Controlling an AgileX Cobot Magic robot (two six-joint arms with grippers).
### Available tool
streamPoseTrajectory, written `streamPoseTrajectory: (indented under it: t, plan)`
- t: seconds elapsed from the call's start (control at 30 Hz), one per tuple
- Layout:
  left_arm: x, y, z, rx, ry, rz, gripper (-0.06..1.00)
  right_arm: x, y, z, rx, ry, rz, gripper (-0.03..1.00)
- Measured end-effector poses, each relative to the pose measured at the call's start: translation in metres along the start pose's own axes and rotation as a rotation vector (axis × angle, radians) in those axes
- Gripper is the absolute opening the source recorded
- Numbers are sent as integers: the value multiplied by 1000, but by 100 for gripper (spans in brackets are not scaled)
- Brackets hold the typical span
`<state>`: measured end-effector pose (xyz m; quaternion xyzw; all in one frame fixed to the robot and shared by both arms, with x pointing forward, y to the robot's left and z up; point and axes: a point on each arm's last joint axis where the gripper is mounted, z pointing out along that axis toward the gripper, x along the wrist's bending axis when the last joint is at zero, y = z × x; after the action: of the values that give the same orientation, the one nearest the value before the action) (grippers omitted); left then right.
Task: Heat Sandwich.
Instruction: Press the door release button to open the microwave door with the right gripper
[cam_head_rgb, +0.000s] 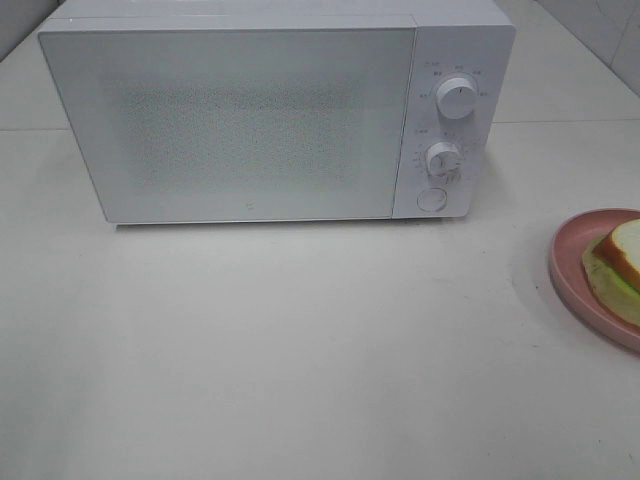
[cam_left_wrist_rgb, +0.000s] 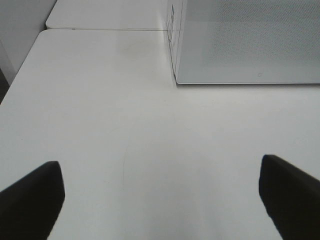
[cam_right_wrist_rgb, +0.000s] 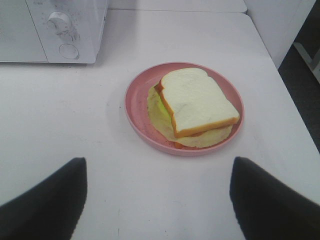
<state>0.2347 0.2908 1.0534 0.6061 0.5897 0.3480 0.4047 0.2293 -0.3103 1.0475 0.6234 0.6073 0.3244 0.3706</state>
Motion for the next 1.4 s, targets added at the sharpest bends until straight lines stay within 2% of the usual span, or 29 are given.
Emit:
streamPoseTrajectory:
  t: [0.8,1.4]
  plan:
    - [0,0,0,0,0,0,99,0,9,-6,-29,1,5,76]
    - [0,0,0,0,0,0,99,7,52,37,24,17,-24,76]
